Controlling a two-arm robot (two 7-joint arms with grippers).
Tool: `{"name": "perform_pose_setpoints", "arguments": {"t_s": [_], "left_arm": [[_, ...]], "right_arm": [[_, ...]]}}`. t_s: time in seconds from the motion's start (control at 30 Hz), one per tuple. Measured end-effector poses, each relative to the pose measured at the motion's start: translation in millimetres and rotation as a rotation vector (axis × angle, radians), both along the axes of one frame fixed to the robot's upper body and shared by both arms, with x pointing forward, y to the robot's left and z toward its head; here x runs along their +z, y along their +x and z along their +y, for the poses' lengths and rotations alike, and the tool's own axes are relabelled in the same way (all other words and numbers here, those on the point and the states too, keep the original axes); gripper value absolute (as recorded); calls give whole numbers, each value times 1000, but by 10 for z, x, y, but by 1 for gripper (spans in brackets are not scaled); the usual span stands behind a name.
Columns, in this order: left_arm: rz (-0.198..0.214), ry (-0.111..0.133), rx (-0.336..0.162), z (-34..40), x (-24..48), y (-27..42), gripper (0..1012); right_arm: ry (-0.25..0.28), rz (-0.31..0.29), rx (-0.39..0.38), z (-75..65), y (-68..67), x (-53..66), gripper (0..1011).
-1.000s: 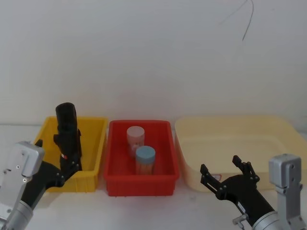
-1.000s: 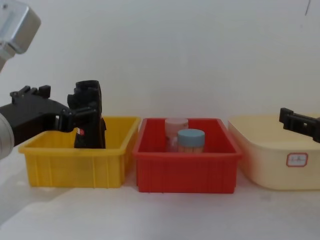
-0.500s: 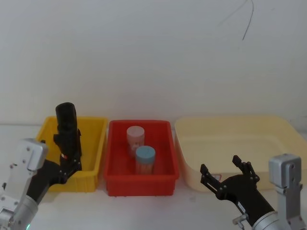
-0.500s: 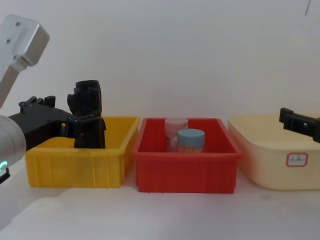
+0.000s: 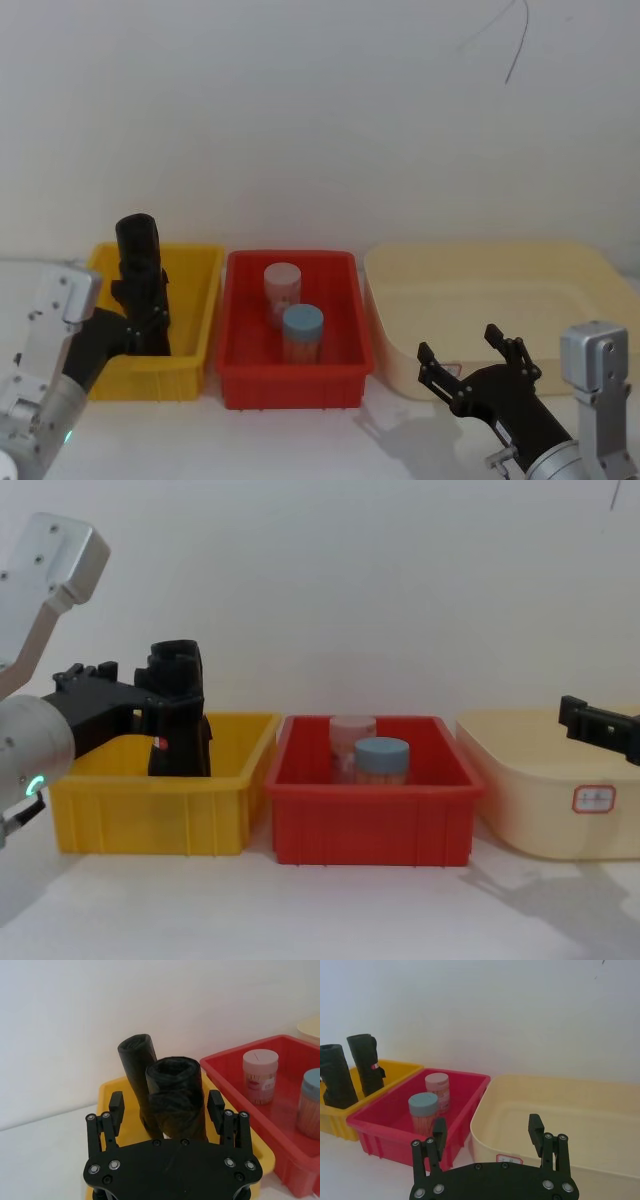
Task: Pick up the garbage bag with the one hand and transfer it to the other hand.
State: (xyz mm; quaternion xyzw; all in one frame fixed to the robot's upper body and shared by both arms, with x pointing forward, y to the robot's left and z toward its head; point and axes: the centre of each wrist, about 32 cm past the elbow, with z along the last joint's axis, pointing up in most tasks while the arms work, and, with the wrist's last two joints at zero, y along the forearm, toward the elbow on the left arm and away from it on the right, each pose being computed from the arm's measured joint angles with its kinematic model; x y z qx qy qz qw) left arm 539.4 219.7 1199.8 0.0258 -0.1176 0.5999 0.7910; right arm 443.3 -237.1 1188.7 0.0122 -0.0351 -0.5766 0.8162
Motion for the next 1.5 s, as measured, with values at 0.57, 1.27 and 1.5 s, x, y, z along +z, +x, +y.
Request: {"name": "perform_pose_setpoints", "arguments": {"t_s": [0.57,1.27,1.5], "left_arm": [[42,-41,-59,-68,-20,328,636],[-43,-61,-96,-64,298,367,429],[-109,-54,-150,-88,530,372,393]], "right_arm": [[0,0,0,0,0,0,1000],[0,0,0,0,0,0,1000],[0,0,0,0,0,0,1000]]}}
